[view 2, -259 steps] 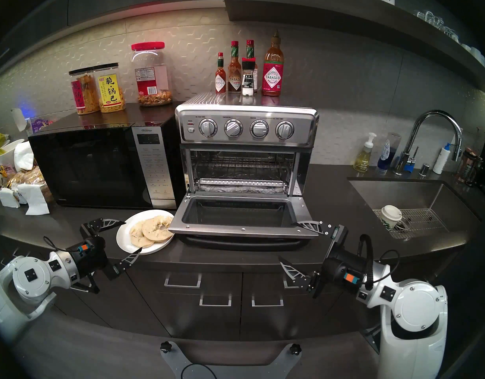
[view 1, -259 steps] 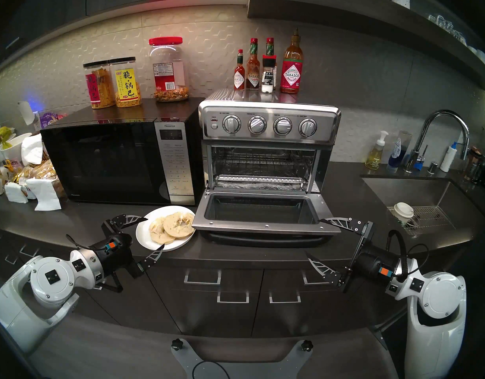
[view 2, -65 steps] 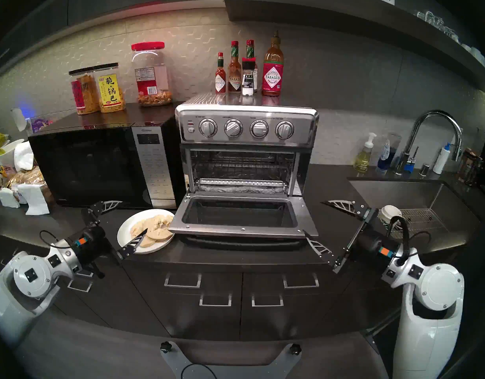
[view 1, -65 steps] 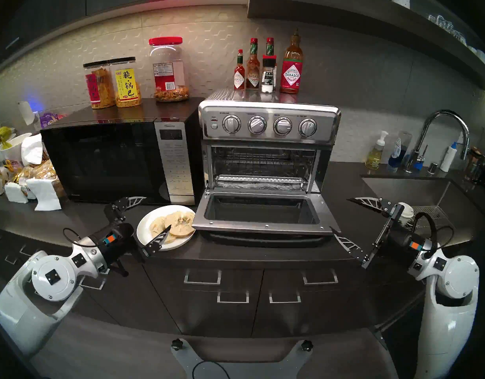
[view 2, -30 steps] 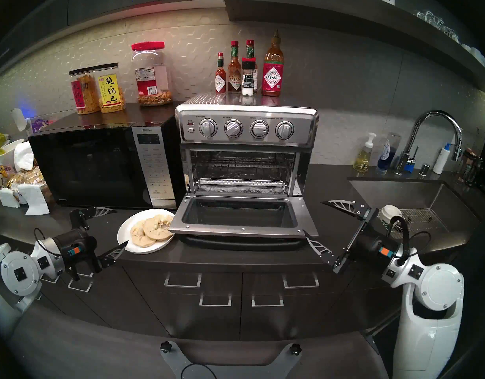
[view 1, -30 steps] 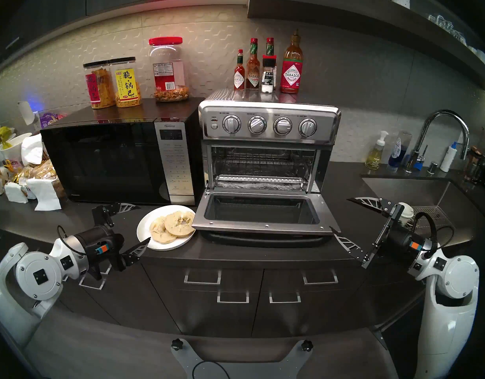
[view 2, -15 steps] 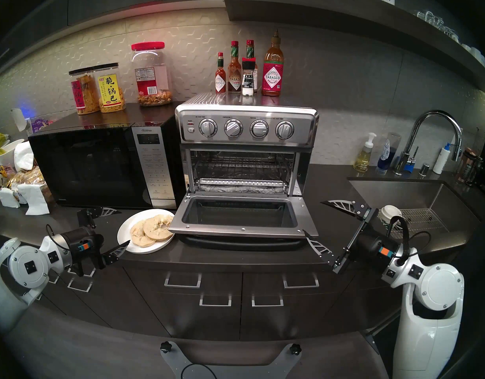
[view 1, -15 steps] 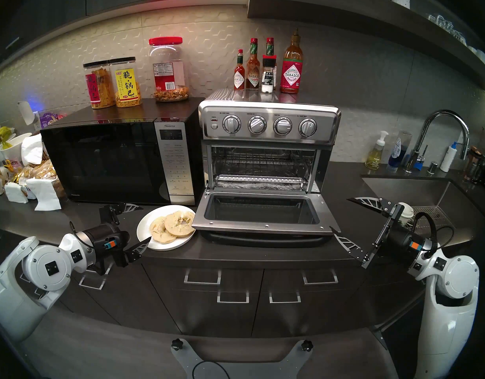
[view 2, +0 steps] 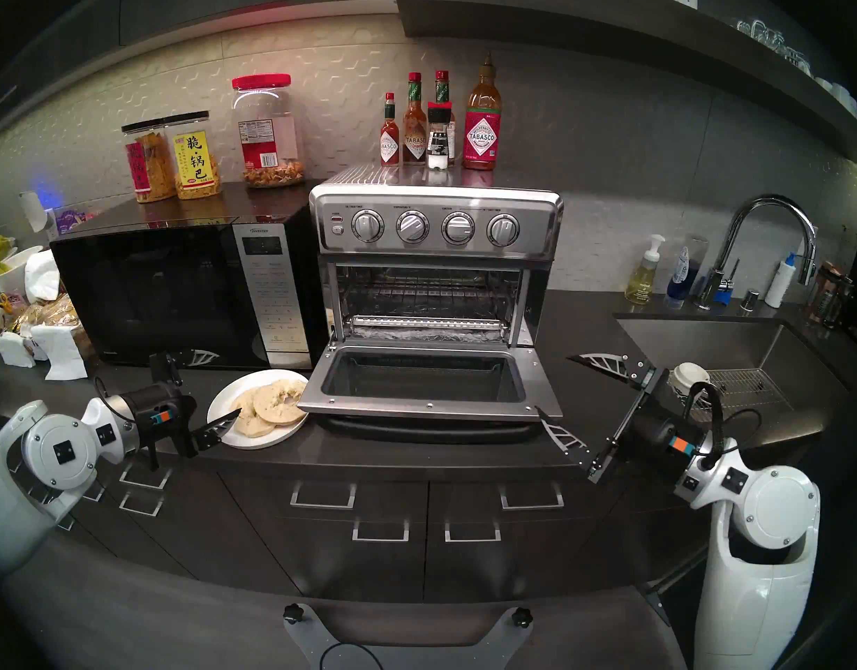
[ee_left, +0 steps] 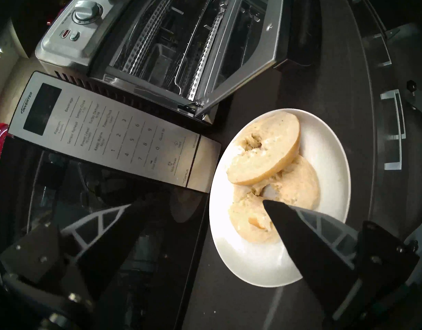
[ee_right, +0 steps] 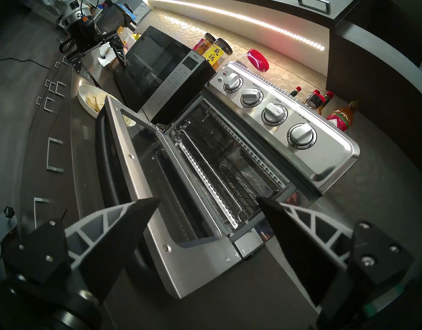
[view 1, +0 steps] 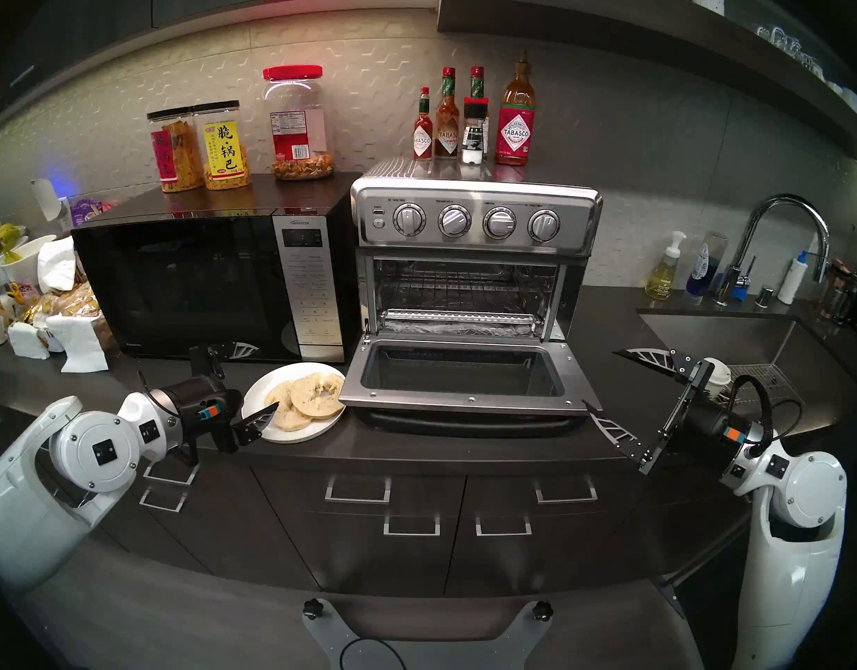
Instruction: Open the oven and place the bagel inside on the rack
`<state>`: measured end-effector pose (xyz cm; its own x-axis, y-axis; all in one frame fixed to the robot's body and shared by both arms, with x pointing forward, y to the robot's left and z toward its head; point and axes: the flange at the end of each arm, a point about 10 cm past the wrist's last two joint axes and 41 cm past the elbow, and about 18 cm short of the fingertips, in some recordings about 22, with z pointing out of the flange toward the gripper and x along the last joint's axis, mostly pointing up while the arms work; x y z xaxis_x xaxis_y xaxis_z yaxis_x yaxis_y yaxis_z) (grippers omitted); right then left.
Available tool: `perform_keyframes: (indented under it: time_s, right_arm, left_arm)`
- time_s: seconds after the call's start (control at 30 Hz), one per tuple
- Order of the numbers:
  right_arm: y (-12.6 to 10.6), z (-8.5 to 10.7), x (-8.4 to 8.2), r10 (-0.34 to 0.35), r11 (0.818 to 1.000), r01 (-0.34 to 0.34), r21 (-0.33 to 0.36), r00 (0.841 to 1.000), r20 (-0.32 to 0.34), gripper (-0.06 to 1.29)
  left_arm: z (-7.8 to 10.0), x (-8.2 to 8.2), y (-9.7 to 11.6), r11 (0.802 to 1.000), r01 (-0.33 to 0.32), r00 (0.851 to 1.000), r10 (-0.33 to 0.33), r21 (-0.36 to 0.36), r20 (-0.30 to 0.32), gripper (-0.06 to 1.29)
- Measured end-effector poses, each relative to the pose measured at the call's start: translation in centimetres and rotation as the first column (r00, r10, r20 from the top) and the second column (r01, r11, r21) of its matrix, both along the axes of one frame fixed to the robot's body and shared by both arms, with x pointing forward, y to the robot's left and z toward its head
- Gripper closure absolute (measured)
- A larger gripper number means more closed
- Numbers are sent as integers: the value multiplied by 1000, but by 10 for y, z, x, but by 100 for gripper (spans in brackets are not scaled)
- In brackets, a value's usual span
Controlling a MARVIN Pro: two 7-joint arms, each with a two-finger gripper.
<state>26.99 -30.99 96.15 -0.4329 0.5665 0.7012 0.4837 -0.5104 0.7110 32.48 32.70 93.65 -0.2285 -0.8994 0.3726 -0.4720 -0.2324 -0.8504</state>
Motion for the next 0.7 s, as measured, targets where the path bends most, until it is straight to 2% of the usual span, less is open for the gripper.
perform_keyframes:
  time_s: [0.7]
  right_arm:
    - [0,0,0,0,1000,0,0,1000,0,4]
  left_arm:
    - [-8,17,-16,997,31,999,-30,66,-16,-4]
